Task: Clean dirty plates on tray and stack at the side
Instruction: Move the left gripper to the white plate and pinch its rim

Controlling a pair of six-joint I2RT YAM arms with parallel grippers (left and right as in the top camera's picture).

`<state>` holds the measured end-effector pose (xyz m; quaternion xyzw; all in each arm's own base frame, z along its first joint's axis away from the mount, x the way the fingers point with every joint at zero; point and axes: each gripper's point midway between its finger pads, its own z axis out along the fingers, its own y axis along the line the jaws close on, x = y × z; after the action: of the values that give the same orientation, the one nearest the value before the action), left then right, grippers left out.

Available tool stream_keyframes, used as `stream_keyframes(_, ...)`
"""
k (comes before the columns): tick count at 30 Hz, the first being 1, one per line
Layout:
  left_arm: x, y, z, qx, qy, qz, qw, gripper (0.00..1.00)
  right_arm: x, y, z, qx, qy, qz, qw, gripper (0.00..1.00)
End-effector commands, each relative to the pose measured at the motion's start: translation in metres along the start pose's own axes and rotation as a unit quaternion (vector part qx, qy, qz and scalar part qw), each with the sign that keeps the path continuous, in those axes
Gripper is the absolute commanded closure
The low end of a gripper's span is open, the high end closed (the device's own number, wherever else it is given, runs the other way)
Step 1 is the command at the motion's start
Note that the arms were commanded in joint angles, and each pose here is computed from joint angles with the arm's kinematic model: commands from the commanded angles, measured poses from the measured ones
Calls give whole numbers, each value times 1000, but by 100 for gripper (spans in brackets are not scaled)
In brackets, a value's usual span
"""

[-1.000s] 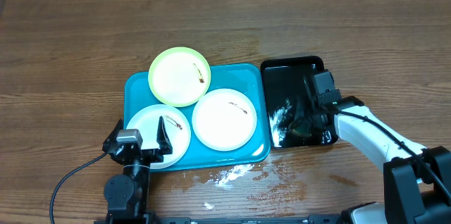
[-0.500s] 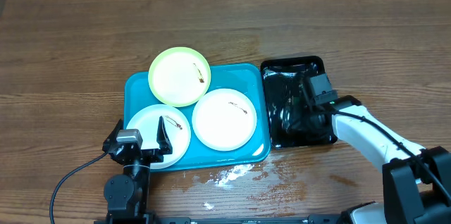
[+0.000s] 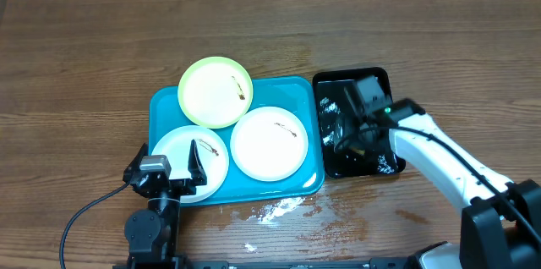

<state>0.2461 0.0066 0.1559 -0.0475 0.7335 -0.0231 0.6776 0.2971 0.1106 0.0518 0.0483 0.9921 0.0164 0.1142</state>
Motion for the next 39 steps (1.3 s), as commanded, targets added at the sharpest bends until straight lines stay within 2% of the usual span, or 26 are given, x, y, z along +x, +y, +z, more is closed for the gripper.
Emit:
stream_keyframes(1, 0, -3, 0, 8, -1, 9, 1000, 0, -21, 6, -12, -7, -32, 4, 999, 3)
stream_keyframes(2, 0, -3, 0, 8, -1, 9, 1000, 0, -21, 6, -11, -8, -32, 4, 999, 0)
stream_keyframes(9, 0, -3, 0, 8, -1, 9, 1000, 0, -14, 10, -11, -22, -16, 3, 1000, 0)
stream_keyframes(12, 0, -1, 0, 2, -2, 10, 1000, 0, -14, 11, -11, -24, -15, 7, 1000, 8)
stream_keyframes(13, -3, -1, 0, 1, -8, 9, 1000, 0, -14, 11, -11, -24, -15, 7, 1000, 8)
stream_keyframes(18, -37, -35, -8, 95, -55, -2, 994, 0, -12, 10, -11, -22, -12, 6, 1000, 8)
stream_keyframes(22, -69, -39, -23, 95, -9, -8, 995, 0, -14, 11, -11, -24, -15, 7, 1000, 8)
stream_keyframes(23, -95, -46, -27, 106, 19, -10, 994, 0, -15, 11, -11, -25, -17, 9, 1000, 8)
stream_keyframes(24, -105, -56, -28, 129, 38, -12, 991, 0, -15, 11, -11, -25, -17, 13, 999, 8)
stream_keyframes(26, -120, -88, -27, 209, 130, -31, 969, 0, -14, 11, -11, -25, -14, 35, 999, 8)
stream_keyframes(28, -118, -99, -24, 234, 201, -52, 950, 0, -13, 11, -11, -24, -13, 44, 999, 8)
stream_keyframes(29, -111, -104, -18, 242, 270, -74, 929, 0, -13, 11, -11, -24, -14, 46, 999, 8)
stream_keyframes(31, -102, -113, -9, 256, 342, -104, 898, 0, -14, 11, -11, -25, -15, 46, 999, 7)
stream_keyframes(35, -85, -138, 7, 323, 428, -173, 826, 2, -14, 11, -11, -25, -15, 46, 999, 7)
stream_keyframes(36, -79, -148, 7, 341, 455, -211, 795, 23, -14, 11, -11, -25, -15, 46, 998, 7)
stream_keyframes(37, -76, -149, 7, 341, 466, -221, 786, 29, -14, 11, -11, -25, -15, 46, 999, 7)
stream_keyframes(38, -59, -150, 8, 320, 503, -234, 768, 35, -14, 11, -11, -25, -15, 46, 998, 8)
stream_keyframes(39, -38, -144, 11, 282, 533, -217, 767, 35, -14, 11, -11, -25, -15, 48, 998, 7)
